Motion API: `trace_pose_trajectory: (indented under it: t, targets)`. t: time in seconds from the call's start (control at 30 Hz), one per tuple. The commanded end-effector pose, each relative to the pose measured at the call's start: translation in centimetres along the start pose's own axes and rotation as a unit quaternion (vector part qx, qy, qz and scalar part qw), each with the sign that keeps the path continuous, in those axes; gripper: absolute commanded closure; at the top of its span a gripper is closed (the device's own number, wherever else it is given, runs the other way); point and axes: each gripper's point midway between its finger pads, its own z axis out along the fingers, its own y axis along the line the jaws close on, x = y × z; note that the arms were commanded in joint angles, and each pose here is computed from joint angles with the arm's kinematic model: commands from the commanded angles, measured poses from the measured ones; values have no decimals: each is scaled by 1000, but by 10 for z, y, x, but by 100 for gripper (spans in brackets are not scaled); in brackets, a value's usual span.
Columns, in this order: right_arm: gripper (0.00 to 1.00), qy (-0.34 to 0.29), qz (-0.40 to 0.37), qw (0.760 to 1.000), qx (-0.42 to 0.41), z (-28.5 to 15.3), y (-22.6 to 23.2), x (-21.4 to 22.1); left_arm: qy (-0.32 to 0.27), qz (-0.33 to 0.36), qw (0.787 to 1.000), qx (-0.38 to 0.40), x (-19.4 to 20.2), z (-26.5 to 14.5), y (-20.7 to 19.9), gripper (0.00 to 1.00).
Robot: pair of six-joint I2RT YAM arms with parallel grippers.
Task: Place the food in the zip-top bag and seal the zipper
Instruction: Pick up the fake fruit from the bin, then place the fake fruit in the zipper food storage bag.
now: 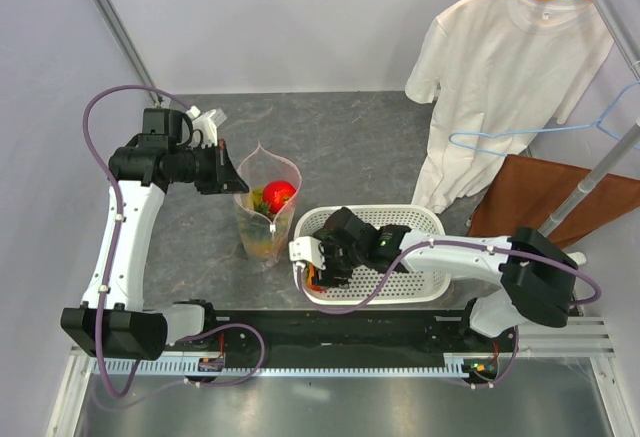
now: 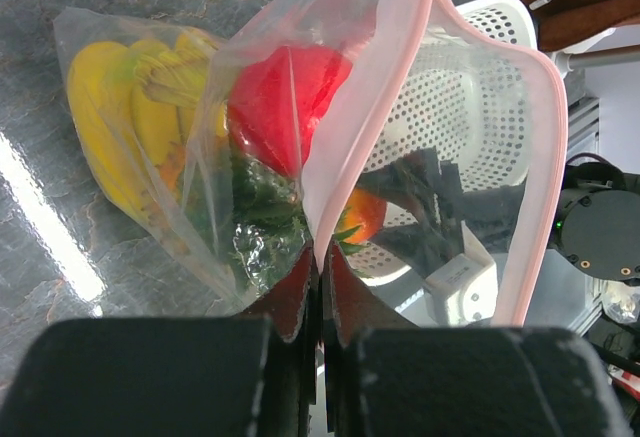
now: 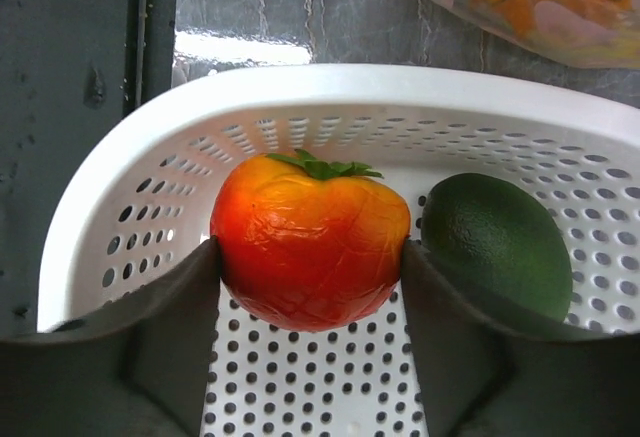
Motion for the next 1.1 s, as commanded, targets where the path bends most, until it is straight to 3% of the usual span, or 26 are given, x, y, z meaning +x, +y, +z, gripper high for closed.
trace_pose_trajectory:
  t: [0.0,0.2,0.37,0.57,0.7,0.8,0.9,1.07]
  targets:
    - [42,-12,15,1000,14,-18,1,-11,-16,13,1000,12,-4,-3,-6,98]
    - [52,-35,20,997,61,-69,-9,-37,-18,8,1000,14,-4,-3,-7,98]
    - [53,-63,29,992,101,-119,-18,-66,-19,8,1000,15,-5,-3,-7,98]
    - [53,-153,53,976,146,-187,-44,-153,-16,6,1000,12,-4,-2,-5,98]
    - [54,-258,42,952,162,-251,-62,-244,-14,5,1000,13,-4,0,-5,98]
    - [54,-284,38,944,166,-260,-78,-280,-15,5,1000,15,-6,0,-5,98]
    - [54,-273,19,948,161,-235,-92,-290,-20,6,1000,15,-8,-2,-7,98]
    - [55,-219,33,956,189,-185,-123,-275,-26,8,999,21,-8,-6,-12,98]
